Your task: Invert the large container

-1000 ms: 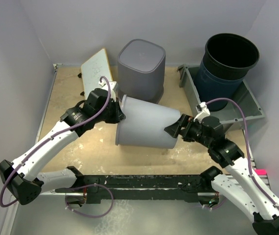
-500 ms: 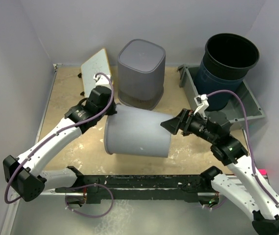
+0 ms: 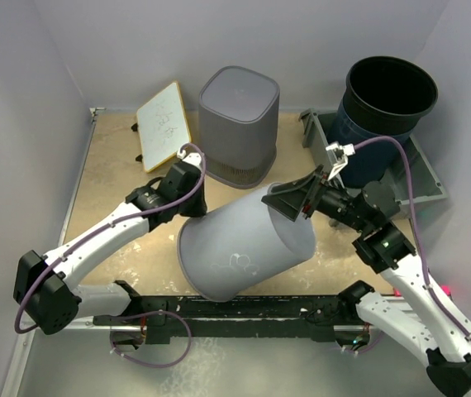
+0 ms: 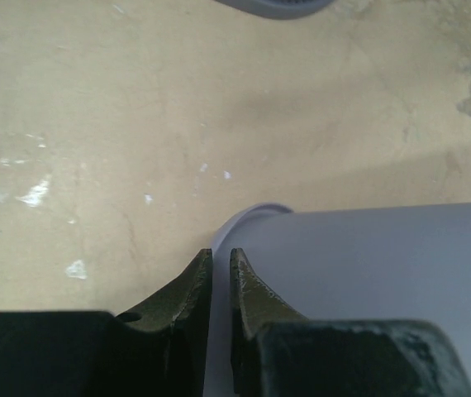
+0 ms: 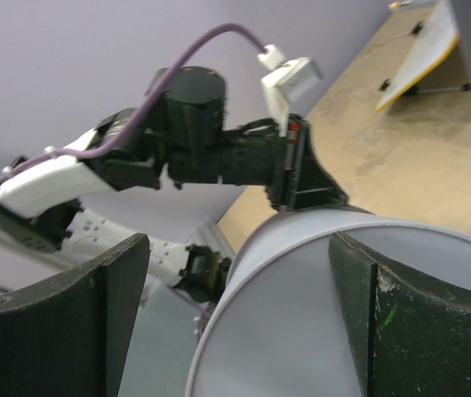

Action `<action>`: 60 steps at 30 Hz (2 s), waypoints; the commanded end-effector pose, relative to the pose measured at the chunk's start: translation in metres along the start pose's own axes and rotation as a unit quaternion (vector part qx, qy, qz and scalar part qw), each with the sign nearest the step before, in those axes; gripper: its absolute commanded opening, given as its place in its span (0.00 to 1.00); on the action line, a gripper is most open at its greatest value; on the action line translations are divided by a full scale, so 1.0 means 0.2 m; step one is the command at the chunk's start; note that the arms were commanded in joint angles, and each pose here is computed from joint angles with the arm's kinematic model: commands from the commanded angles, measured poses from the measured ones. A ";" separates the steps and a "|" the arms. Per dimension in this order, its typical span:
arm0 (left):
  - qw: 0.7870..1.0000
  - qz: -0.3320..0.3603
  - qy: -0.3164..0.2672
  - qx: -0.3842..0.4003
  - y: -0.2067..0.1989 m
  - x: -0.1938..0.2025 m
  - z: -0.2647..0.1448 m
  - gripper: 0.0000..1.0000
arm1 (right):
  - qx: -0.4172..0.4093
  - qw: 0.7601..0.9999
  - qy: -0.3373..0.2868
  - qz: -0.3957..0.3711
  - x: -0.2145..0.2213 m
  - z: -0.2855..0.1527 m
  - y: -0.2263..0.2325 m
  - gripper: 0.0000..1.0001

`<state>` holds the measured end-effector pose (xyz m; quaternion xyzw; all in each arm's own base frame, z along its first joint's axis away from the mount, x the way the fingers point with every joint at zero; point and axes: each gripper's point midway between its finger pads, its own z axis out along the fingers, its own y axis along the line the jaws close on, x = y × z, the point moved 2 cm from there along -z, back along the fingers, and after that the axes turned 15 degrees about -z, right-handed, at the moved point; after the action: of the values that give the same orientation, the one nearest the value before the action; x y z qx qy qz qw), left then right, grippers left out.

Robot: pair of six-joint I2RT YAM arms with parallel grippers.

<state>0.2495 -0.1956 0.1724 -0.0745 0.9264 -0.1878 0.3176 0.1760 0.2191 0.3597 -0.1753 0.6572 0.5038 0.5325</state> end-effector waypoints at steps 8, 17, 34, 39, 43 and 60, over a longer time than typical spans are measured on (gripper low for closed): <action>0.996 -0.059 -0.015 0.069 -0.17 -0.03 0.06 0.11 | -0.083 0.996 0.022 0.039 0.06 0.07 0.11 0.88; 0.989 -0.101 -0.043 0.096 -0.28 -0.14 0.06 0.11 | -0.114 0.988 0.091 0.060 0.30 0.17 0.22 0.88; 0.982 -0.120 -0.097 0.110 -0.41 -0.40 -0.16 0.12 | -0.008 0.969 0.239 -0.053 0.59 0.11 0.06 0.87; 0.978 -0.115 -0.129 0.121 -0.43 -0.50 -0.36 0.14 | 0.028 0.959 0.268 -0.086 0.60 0.07 0.00 0.89; 0.974 -0.115 -0.144 0.128 -0.41 -0.52 -0.48 0.16 | 0.036 0.954 0.286 -0.081 0.65 0.04 -0.02 0.89; 0.966 -0.025 -0.006 0.256 -0.50 -0.23 -0.69 0.24 | 0.017 0.949 0.250 -0.189 0.24 -0.16 0.15 1.00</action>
<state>0.2350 -0.2218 0.3136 -0.1069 0.8619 -0.3534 0.3477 0.1324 0.2390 0.2775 -0.3606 0.7838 0.3228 0.3891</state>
